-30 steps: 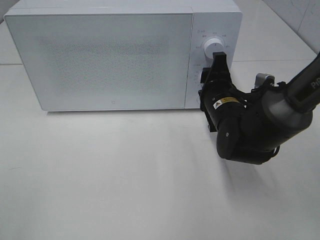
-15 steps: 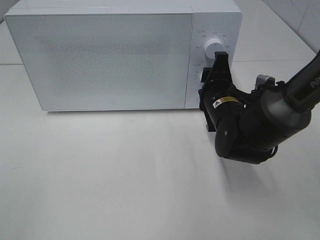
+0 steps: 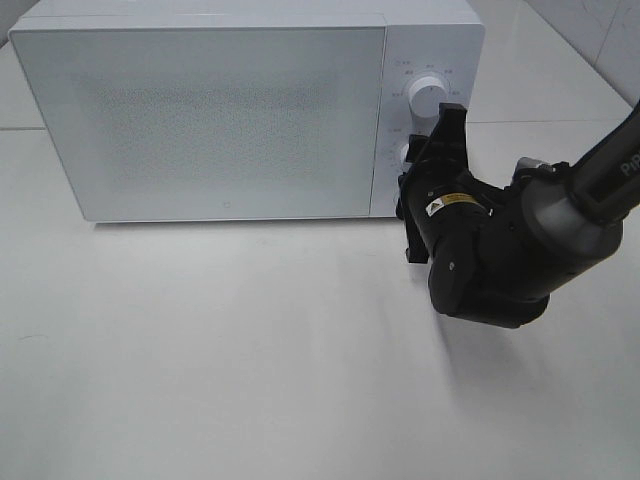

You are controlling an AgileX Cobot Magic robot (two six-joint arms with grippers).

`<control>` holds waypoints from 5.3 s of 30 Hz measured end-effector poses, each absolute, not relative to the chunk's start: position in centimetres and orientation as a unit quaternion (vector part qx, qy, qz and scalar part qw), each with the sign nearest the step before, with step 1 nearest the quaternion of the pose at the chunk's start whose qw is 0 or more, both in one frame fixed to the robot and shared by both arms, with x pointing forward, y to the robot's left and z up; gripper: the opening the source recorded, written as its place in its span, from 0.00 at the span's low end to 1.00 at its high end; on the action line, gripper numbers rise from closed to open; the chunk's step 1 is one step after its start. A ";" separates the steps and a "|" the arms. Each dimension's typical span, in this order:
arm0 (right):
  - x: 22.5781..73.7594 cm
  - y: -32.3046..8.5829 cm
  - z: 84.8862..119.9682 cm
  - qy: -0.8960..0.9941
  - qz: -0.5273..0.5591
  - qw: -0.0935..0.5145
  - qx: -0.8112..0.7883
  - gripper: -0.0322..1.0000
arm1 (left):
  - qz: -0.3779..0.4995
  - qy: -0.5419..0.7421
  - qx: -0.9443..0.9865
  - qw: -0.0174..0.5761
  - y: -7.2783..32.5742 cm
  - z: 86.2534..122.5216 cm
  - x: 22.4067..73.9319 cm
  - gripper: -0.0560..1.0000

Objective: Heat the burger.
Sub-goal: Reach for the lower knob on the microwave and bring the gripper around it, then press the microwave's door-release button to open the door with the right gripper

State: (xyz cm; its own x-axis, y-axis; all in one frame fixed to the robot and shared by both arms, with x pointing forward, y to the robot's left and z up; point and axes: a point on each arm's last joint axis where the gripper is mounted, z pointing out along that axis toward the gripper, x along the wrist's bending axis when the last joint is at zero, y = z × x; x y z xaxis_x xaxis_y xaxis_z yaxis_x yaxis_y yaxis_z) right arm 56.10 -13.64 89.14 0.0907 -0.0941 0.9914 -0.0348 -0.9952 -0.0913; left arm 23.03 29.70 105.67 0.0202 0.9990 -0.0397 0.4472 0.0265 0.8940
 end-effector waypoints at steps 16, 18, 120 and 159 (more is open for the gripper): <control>56.1 -13.7 89.1 0.075 -0.671 0.048 -0.736 0.48 | 0.356 0.603 0.600 0.387 29.7 105.7 23.0 0.99; 56.1 -13.7 89.1 0.084 -0.671 0.055 -0.735 0.48 | 0.356 0.603 0.600 0.387 29.7 105.7 23.0 0.99; 43.7 -14.8 100.1 -0.806 -0.262 -0.071 -0.527 0.67 | 0.356 0.603 0.600 0.387 29.7 105.7 23.0 0.99; 28.8 -28.0 109.6 -0.690 -0.370 -0.216 -0.583 0.78 | 0.356 0.603 0.600 0.387 29.7 105.7 23.0 0.99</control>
